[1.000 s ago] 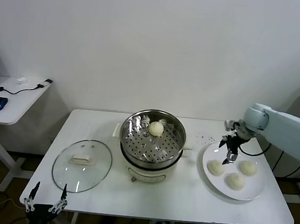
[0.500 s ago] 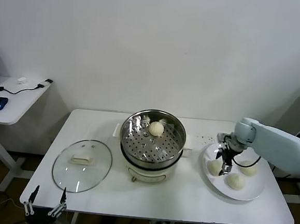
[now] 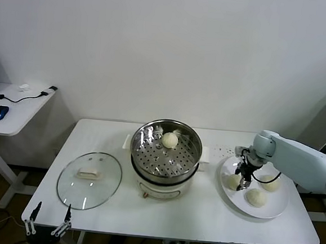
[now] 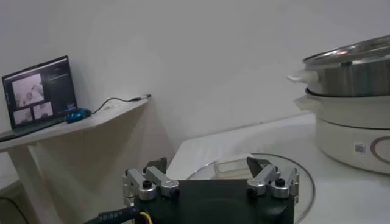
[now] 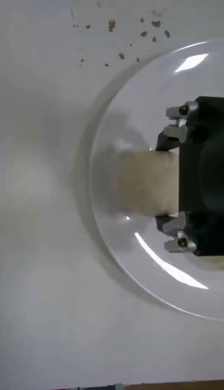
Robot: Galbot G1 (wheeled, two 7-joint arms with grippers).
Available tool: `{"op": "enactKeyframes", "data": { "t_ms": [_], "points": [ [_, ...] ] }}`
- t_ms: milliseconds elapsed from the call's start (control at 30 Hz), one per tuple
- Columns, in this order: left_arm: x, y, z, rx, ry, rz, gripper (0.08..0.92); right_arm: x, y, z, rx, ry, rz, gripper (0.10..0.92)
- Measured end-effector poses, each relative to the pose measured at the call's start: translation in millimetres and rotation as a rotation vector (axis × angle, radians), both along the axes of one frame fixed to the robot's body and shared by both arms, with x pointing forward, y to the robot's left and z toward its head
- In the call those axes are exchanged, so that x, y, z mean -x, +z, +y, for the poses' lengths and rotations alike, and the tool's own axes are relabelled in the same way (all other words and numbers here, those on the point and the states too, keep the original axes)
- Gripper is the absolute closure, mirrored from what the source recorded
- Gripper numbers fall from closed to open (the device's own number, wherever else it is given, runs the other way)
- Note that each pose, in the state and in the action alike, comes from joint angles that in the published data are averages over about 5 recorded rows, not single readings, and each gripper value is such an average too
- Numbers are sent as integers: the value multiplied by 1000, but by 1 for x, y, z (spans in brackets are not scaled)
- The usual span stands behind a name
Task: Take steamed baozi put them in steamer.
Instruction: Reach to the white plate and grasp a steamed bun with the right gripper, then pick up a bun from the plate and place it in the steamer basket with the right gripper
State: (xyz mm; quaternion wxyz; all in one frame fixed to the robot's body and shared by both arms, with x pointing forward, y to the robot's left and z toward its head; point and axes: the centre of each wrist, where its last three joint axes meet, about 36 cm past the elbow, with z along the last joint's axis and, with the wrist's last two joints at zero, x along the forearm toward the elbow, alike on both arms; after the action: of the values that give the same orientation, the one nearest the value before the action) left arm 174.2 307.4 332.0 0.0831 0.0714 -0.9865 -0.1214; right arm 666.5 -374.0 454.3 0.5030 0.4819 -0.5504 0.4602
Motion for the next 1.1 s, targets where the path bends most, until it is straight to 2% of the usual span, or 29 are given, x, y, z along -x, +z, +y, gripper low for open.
{"op": "enactKeyframes", "data": {
  "t_ms": [267, 433, 767, 933, 1100],
  "points": [
    [2, -1, 0, -2, 2, 1, 177, -1, 9, -4, -17, -15, -5, 429],
    [3, 0, 0, -2, 2, 0, 177, -8, 34, -5, -39, -22, -27, 436],
    [-1, 2, -4, -1, -12, -12, 177, -43, 157, 19, -126, -17, -124, 437],
    [-3, 2, -6, -7, -26, -20, 177, -55, 216, 59, -175, 8, -171, 437],
    [-6, 5, -6, -19, -42, -34, 177, -62, 250, 116, -207, 46, -199, 437]
  ]
}}
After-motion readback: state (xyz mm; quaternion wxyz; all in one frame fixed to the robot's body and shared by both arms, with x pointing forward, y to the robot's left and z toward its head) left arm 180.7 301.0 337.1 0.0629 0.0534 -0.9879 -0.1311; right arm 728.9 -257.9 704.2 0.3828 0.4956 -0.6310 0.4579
